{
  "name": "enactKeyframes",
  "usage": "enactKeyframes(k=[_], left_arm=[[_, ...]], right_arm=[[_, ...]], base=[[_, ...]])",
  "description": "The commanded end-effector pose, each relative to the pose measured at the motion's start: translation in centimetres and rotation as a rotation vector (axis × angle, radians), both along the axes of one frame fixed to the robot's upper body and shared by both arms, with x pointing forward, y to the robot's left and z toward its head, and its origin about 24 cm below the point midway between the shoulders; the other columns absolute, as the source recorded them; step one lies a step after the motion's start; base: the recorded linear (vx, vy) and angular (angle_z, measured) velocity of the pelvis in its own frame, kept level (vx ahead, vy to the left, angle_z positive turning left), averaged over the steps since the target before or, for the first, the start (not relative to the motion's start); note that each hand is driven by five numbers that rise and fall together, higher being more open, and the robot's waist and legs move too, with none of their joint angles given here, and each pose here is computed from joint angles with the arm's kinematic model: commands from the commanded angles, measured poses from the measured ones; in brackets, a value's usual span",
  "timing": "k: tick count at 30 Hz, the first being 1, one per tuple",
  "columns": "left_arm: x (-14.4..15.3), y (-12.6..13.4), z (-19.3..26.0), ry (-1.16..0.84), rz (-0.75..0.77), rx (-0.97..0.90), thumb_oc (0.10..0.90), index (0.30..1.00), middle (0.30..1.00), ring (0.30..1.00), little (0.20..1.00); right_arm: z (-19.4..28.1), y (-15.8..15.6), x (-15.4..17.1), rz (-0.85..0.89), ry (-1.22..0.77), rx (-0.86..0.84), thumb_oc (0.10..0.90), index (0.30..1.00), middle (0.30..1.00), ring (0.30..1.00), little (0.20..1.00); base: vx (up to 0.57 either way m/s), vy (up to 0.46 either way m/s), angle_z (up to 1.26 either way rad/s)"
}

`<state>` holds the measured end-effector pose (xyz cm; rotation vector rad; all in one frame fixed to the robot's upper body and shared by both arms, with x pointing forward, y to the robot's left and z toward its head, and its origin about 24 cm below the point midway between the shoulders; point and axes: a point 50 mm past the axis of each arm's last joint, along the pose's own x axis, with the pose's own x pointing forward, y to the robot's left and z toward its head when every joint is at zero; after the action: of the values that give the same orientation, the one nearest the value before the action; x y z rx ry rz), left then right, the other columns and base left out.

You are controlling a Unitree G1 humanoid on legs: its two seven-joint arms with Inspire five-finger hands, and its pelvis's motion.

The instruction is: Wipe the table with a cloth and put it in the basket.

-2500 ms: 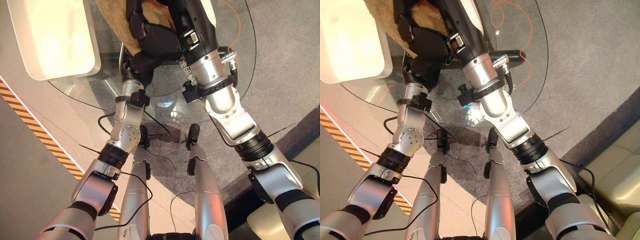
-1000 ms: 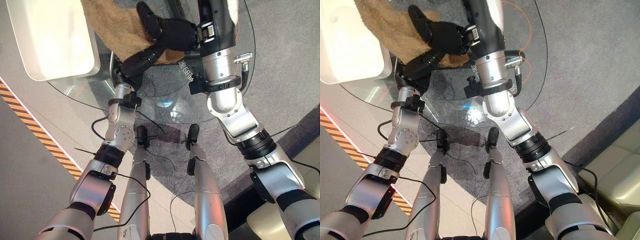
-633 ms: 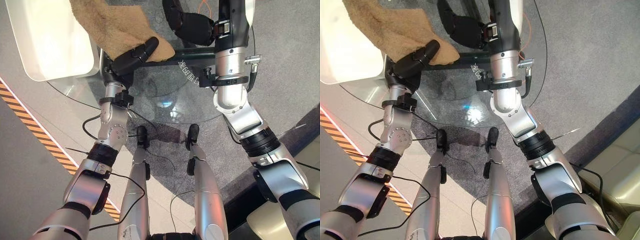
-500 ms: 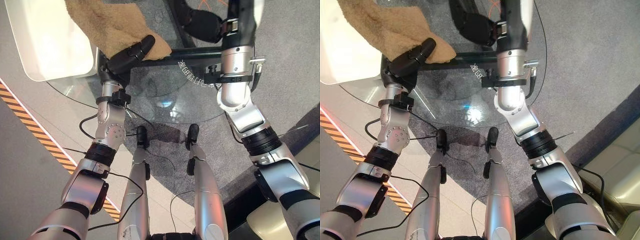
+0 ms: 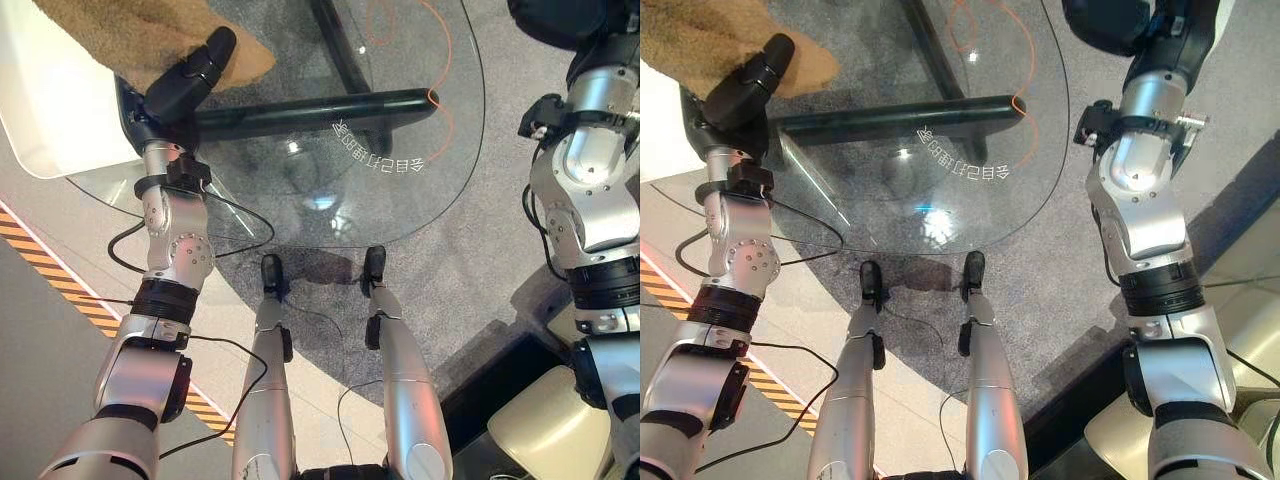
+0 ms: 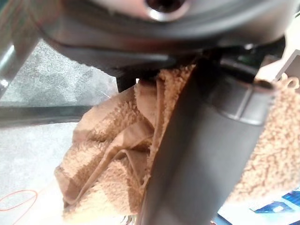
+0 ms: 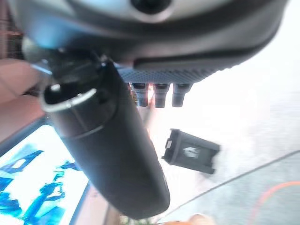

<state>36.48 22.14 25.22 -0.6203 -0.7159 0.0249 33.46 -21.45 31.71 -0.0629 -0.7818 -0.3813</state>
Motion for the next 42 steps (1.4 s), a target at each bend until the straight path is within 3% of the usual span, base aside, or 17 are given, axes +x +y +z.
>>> enactKeyframes(k=[1,21,27,42], left_arm=[[-4.9,0.9,9.5,-0.478,0.103,0.070,0.100,0.300,0.300,0.300,0.200],[-6.0,9.1,9.7,-0.372,0.519,-0.046,0.100,0.300,0.300,0.300,0.200],[-6.1,10.9,9.4,-0.283,0.691,-0.097,0.100,0.300,0.300,0.300,0.200],[-6.2,13.4,9.7,-0.048,1.057,-0.108,0.100,0.300,0.300,0.300,0.200]], right_arm=[[4.8,-2.3,-3.4,-0.038,-0.245,0.065,0.800,0.900,0.900,0.900,0.900],[-6.9,-10.6,1.0,-0.122,0.248,0.287,0.800,0.900,0.900,0.900,0.900],[-11.8,-11.4,1.5,-0.107,0.423,0.314,0.800,0.900,0.900,0.900,0.900],[-18.7,-12.2,0.9,-0.070,0.657,0.336,0.800,0.900,0.900,0.900,0.900]], base=[[0.00,0.000,0.00],[0.00,0.000,0.00],[0.00,0.000,0.00],[0.00,0.000,0.00]])
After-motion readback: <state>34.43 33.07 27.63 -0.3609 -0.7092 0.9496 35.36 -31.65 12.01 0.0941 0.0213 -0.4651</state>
